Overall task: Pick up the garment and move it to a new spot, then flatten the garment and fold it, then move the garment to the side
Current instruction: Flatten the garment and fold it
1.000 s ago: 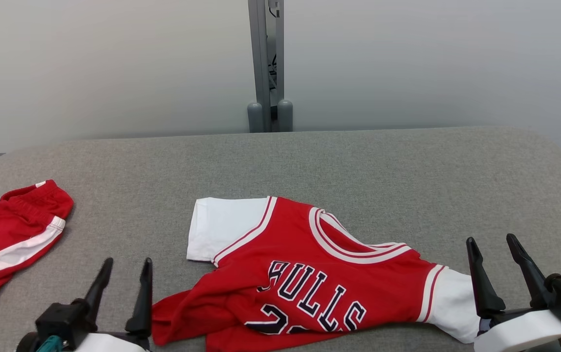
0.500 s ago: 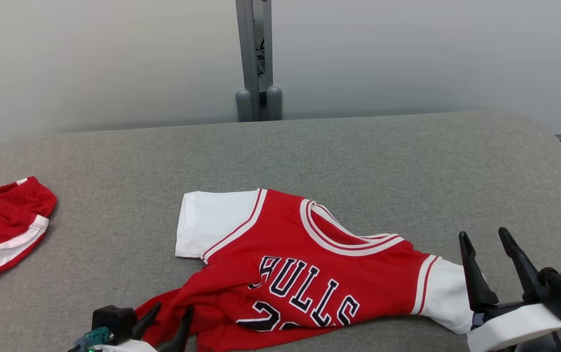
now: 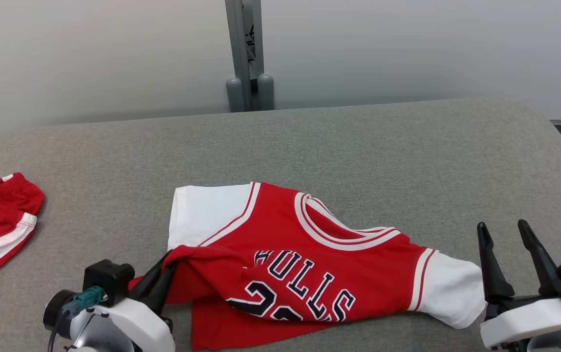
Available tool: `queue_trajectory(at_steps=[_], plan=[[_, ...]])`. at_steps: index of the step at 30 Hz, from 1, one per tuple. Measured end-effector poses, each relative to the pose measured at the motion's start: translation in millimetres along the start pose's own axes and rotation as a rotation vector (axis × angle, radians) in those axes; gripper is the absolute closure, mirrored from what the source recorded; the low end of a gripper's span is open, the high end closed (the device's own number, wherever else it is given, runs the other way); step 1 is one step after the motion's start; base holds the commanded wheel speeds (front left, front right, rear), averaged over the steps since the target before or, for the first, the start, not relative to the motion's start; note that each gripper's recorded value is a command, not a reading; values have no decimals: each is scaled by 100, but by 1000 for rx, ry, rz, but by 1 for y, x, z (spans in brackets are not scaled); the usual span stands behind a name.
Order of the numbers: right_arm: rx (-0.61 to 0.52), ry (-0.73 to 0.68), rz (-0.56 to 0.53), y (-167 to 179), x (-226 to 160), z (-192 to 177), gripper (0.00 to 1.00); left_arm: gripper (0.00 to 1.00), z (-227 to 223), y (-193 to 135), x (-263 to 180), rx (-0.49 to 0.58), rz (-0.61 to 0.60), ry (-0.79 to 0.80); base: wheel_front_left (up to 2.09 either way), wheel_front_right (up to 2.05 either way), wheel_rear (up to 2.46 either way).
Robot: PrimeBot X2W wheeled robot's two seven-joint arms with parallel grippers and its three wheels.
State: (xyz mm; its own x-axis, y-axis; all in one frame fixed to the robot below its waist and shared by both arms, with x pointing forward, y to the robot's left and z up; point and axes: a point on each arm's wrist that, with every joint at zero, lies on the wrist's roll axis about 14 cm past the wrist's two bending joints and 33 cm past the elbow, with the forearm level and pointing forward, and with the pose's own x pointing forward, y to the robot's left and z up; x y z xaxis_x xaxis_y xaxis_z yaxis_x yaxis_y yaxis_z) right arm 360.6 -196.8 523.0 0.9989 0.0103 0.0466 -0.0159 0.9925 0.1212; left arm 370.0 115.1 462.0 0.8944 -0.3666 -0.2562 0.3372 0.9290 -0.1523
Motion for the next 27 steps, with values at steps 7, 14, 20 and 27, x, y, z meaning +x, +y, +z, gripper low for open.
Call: queue_trajectory(at_steps=[7,14,20,27], plan=[[7,-23,13,4,6,5,0,100,43,-19,-23,99,-28,-42,0,0,0],[15,-32,14,4,9,5,0,100,87,-27,-38,173,-26,-118,0,0,0],[21,-42,-7,-3,12,6,0,100,105,-17,-5,242,-63,-122,0,0,0],[19,-38,-81,-27,6,3,0,100,115,-7,61,286,-102,-105,0,0,0]])
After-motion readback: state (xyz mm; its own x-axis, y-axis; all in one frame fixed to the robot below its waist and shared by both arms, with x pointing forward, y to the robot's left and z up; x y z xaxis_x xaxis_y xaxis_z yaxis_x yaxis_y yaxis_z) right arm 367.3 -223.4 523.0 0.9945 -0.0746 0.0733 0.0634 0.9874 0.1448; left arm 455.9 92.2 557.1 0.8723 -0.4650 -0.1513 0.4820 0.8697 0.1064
